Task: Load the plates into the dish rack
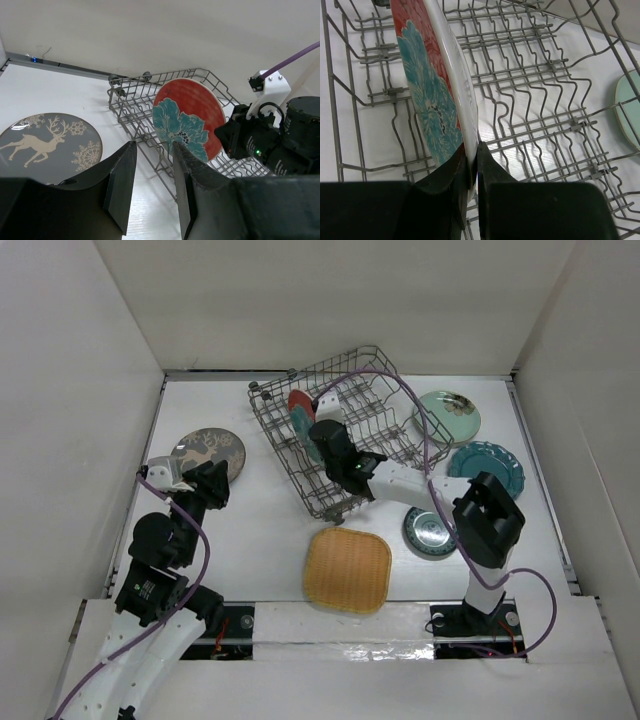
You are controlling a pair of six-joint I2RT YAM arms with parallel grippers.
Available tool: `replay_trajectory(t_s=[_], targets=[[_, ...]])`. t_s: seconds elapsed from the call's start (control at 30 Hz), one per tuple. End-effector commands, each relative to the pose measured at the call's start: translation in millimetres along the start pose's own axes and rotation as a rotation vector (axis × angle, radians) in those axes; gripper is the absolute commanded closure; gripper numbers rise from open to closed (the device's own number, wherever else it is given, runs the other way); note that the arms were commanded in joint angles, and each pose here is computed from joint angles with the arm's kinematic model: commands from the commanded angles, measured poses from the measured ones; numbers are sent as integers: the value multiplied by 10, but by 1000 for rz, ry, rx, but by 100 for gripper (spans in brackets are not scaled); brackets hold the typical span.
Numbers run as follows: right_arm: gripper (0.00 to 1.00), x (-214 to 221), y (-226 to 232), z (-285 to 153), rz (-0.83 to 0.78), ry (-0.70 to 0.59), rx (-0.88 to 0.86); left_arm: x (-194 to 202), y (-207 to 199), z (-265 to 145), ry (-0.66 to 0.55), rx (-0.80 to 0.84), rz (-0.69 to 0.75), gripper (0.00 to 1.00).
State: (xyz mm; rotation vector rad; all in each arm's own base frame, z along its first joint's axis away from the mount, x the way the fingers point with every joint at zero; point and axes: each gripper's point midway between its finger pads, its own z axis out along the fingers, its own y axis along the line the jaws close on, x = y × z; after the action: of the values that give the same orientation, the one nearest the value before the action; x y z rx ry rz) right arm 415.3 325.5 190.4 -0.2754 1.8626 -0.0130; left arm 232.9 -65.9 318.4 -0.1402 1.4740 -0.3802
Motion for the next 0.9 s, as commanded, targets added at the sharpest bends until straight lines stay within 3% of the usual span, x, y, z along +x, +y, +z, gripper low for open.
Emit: replay_trajectory(t_s=[0.0,0.1,0.2,0.4,0.5,0.87], targets=[[90,-626,118,-103,137,-179,34,-96,-23,-14,-41,16,-3,69],[71,-633,225,-174,120,-175,24,-103,-24,-28,-44,18,-5,69],[66,-688,272,-285,126,-190,14,-122,-25,-45,-51,21,-9,69],[62,-615,298,-328,120,-168,4,-156,-37,-78,-64,31,-14,69],[54,-616,315,-350,127,-157,-13,-157,-43,-88,-64,36,-16,69],[47,-1097,167,-762,204,-216,-119,-190,-58,-118,-76,47,-20,68]])
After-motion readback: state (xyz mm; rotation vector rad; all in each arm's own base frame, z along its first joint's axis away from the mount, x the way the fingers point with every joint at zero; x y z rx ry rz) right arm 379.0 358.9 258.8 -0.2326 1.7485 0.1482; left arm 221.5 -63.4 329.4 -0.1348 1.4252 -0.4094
